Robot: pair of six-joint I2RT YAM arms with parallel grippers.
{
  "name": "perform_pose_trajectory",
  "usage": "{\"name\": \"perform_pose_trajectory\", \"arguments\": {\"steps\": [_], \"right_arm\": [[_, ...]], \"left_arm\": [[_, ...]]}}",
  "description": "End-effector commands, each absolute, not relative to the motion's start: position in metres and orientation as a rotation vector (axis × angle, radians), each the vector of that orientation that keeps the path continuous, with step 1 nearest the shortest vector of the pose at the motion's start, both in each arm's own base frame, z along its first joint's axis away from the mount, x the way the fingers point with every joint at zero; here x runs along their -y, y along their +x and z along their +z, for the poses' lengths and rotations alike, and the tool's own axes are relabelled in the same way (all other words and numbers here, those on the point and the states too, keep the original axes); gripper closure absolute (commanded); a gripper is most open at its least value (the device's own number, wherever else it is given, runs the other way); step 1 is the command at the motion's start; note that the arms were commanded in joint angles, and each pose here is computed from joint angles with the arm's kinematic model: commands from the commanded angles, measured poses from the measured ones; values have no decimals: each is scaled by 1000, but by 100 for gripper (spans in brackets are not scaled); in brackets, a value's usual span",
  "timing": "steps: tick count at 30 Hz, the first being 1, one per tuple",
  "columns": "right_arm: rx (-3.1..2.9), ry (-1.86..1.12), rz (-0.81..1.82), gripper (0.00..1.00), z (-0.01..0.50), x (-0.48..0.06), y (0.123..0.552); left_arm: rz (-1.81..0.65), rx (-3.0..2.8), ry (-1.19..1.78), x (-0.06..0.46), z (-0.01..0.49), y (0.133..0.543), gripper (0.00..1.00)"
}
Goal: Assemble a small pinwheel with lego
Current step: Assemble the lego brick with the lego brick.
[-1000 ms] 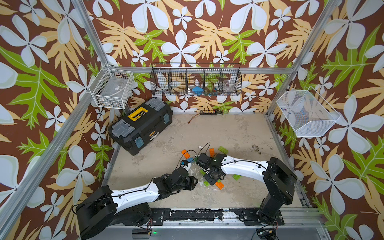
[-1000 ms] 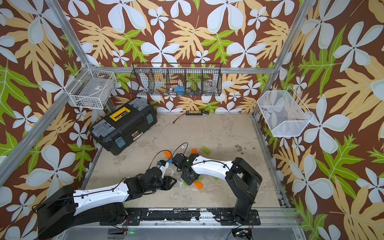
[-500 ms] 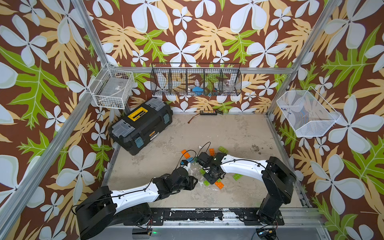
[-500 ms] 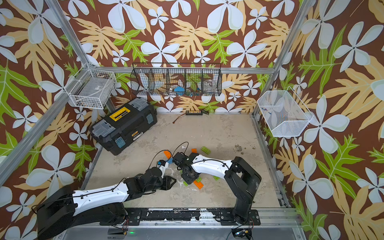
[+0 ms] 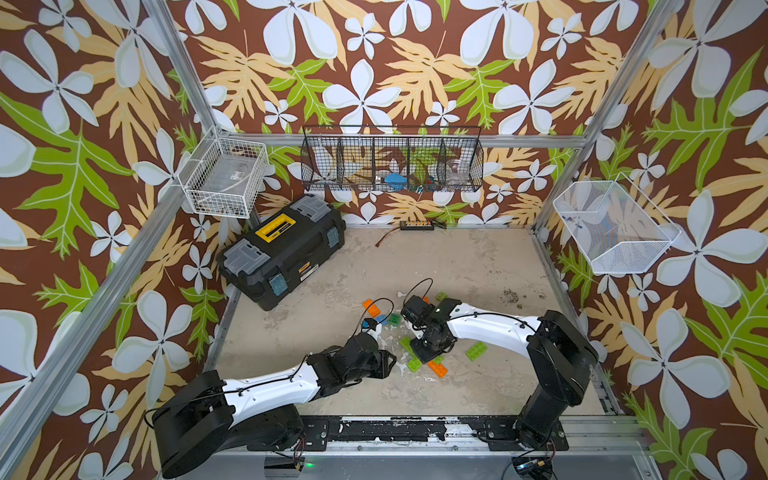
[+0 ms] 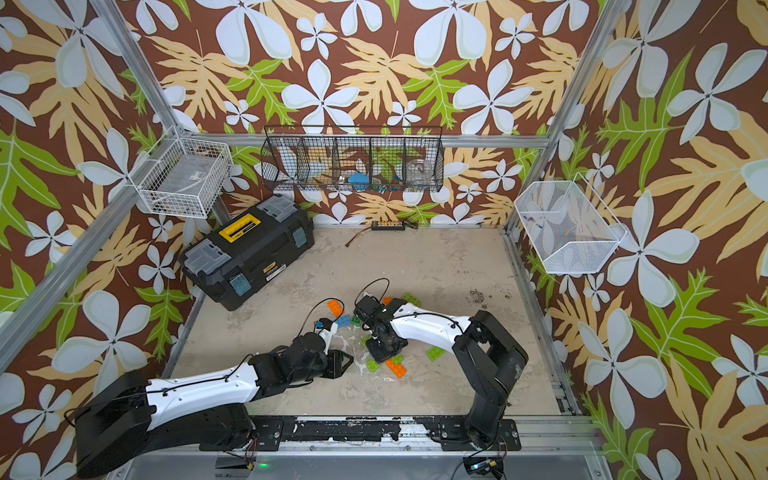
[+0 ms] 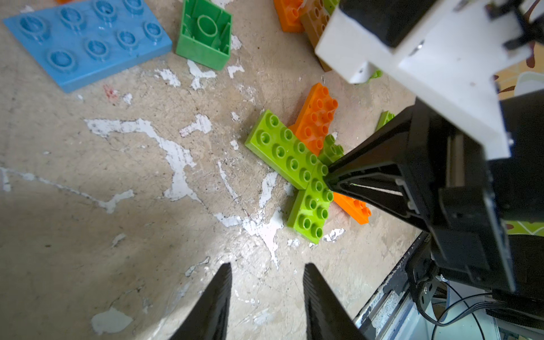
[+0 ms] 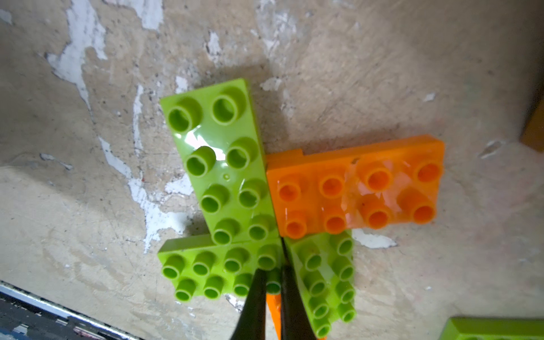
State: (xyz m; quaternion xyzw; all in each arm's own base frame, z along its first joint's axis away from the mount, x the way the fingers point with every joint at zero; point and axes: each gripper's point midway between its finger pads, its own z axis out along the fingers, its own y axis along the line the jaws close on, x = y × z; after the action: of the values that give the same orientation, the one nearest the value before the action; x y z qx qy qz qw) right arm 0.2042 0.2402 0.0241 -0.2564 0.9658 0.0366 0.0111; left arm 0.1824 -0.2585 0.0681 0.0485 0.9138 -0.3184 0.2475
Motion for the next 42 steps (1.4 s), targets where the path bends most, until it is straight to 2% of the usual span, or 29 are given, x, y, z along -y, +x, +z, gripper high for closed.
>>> {"name": "perform_pose_trajectory", "arguments": {"steps": [1, 6, 17, 23, 30, 42], "right_arm": [[-3086, -733, 35, 95, 7, -225, 196], [-3100, -661, 86, 95, 13, -233, 194], [-3067, -740, -18, 93, 18, -241, 190], [-3038, -743, 9, 85, 30, -246, 195], [-3022, -734, 34, 81, 40, -249, 197], [-2977, -680, 80, 81, 62, -238, 209]], "left_arm": [[-868, -2477, 156, 262, 72, 185, 57], [-860, -2477, 160, 264, 74, 187, 57], [-853, -2475, 152, 262, 75, 188, 57], [-851, -2475, 156, 263, 75, 188, 56], [-851, -2477, 157, 263, 74, 188, 56], [-878, -2474, 190, 272, 77, 189, 56]]}}
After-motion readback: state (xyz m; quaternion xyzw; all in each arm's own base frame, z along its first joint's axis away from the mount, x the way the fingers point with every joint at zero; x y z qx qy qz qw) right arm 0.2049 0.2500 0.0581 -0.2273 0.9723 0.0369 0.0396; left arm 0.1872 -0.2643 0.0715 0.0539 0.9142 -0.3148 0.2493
